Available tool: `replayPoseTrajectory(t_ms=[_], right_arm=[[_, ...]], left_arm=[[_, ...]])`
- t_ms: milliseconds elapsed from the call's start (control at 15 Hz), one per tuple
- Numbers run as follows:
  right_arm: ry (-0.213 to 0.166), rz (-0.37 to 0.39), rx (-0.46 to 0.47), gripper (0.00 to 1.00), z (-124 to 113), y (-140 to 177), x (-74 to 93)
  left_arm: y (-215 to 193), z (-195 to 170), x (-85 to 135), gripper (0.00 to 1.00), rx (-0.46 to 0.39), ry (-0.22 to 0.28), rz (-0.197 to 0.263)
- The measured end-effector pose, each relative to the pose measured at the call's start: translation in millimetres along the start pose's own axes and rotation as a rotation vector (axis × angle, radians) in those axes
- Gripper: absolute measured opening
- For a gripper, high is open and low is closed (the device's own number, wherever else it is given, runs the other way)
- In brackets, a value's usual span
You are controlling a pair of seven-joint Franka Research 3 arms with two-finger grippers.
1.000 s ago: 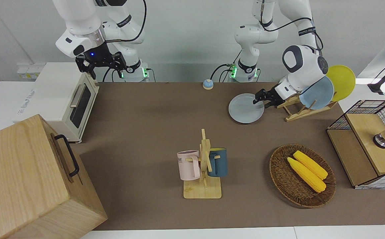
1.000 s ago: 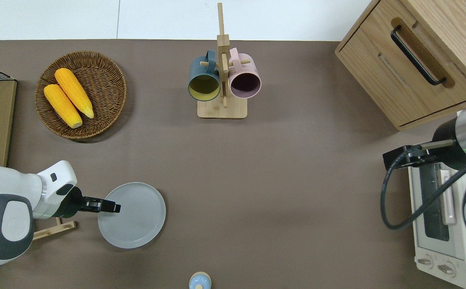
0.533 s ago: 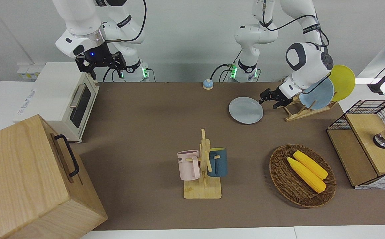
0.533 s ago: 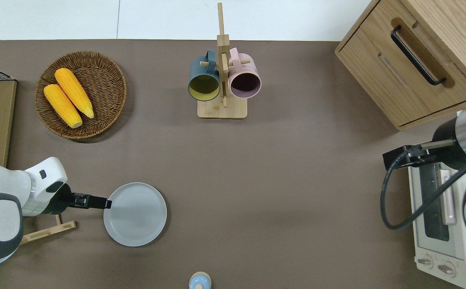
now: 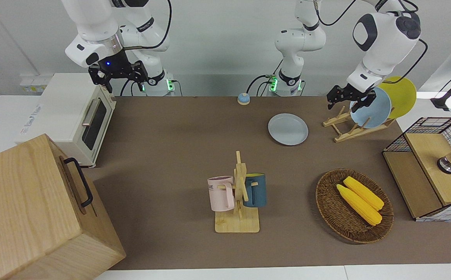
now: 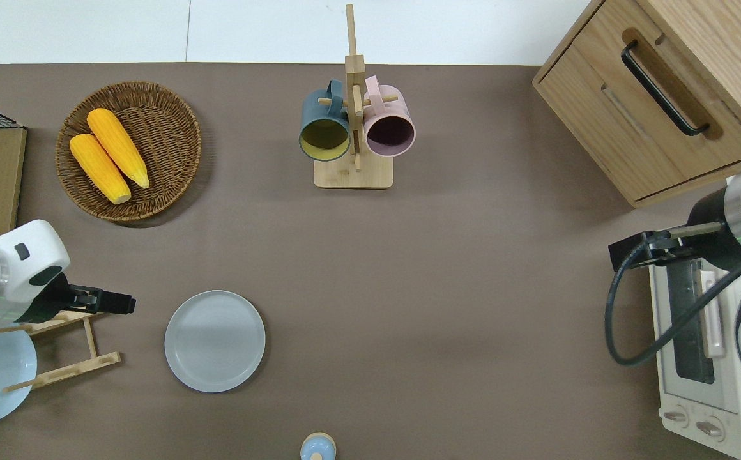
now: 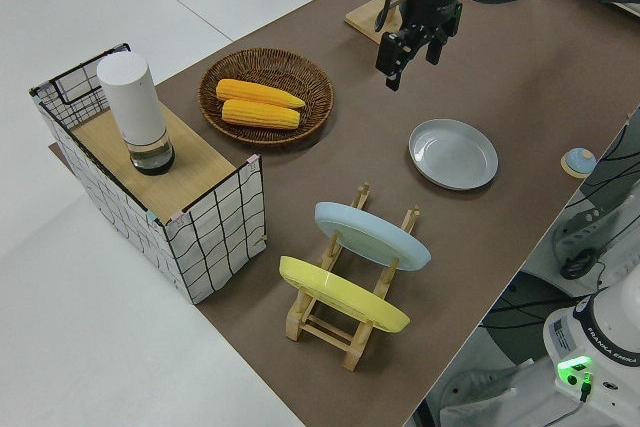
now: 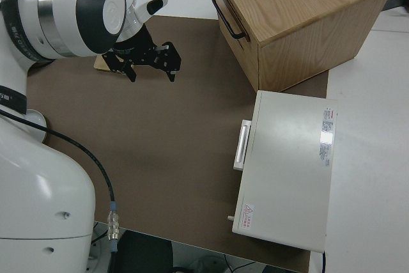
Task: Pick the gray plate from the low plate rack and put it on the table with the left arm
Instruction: 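Open the left gripper and withdraw it from the plate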
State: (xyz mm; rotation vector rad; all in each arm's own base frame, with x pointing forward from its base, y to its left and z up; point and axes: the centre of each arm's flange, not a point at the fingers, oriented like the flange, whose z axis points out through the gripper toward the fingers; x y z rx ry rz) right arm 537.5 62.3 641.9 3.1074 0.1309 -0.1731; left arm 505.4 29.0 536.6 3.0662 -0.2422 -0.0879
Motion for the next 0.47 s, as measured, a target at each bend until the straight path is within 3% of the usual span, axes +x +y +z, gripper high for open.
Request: replayPoseTrajectory(t_ms=[467], right_arm=[[0.000, 0.000, 0.000, 0.99, 0.0, 0.0, 0.0]], left_arm=[[25.0, -91.5, 1.4, 1.00, 0.097, 0.069, 0.047]])
